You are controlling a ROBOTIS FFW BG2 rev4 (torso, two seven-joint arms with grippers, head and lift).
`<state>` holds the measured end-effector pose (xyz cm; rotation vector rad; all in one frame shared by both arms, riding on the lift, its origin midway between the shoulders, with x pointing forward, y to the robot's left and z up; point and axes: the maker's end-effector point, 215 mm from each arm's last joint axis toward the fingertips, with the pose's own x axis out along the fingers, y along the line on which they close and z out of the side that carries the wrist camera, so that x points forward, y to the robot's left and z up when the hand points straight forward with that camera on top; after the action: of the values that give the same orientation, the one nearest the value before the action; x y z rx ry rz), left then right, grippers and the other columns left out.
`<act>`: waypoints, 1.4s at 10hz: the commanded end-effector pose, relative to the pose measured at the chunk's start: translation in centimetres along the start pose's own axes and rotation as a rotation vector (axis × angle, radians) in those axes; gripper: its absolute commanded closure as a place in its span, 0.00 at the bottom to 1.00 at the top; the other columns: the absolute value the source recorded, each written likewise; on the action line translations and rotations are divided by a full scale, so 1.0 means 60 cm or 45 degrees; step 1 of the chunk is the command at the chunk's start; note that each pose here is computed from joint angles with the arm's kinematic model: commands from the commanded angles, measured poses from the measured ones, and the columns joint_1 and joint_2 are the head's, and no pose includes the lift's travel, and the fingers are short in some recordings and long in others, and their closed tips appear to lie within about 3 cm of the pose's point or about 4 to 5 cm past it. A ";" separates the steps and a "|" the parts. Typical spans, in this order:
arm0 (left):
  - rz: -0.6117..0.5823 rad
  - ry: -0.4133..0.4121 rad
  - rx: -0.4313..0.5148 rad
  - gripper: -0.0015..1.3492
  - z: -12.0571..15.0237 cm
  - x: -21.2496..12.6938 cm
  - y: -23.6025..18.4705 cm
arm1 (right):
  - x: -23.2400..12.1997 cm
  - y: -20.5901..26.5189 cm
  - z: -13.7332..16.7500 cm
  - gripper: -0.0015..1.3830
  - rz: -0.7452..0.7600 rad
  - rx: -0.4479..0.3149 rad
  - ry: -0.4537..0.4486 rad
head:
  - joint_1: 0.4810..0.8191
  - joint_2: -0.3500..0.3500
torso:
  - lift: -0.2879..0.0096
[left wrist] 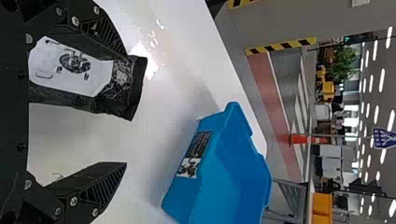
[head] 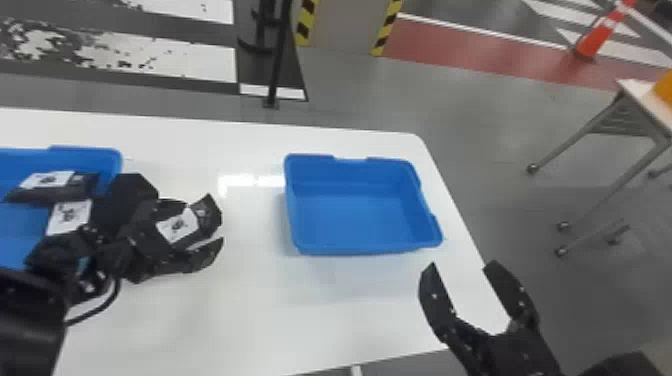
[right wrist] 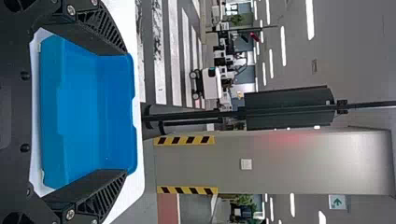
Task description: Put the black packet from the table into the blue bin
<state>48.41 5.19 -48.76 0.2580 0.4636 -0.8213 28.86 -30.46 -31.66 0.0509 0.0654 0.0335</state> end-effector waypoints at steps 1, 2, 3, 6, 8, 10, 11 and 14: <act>-0.020 0.050 0.007 0.17 -0.020 0.020 -0.001 | 0.001 -0.001 0.000 0.08 -0.002 0.001 -0.001 | 0.63 0.00 | 0.60; 0.009 0.070 0.033 0.19 -0.027 0.022 0.021 | 0.001 -0.001 0.000 0.08 -0.003 0.006 -0.003 | 0.63 0.00 | 0.60; 0.059 0.084 0.064 0.25 -0.032 0.018 0.055 | 0.000 -0.002 -0.001 0.08 -0.004 0.004 0.001 | 0.63 0.00 | 0.60; 0.098 0.182 0.040 0.60 -0.060 0.015 0.086 | 0.000 -0.003 -0.001 0.08 -0.005 0.009 -0.001 | 0.63 0.07 | 0.60; 0.059 0.215 0.017 0.62 -0.070 0.019 0.069 | -0.002 -0.003 -0.002 0.08 -0.005 0.009 0.003 | 0.63 0.08 | 0.60; 0.076 0.175 0.028 0.86 -0.039 0.008 0.077 | -0.002 -0.003 -0.002 0.08 -0.006 0.011 0.002 | 0.63 0.07 | 0.60; 0.100 0.129 0.041 0.90 -0.003 -0.013 0.080 | -0.001 -0.002 0.000 0.08 -0.005 0.008 0.000 | 0.63 0.07 | 0.60; 0.224 0.000 -0.026 0.90 0.099 -0.162 0.104 | -0.002 -0.001 -0.001 0.08 -0.003 0.010 0.003 | 0.63 0.09 | 0.60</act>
<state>49.69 12.31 -40.28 0.2814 0.4572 -0.6630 28.76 -30.51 -31.70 0.0580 0.0668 0.0315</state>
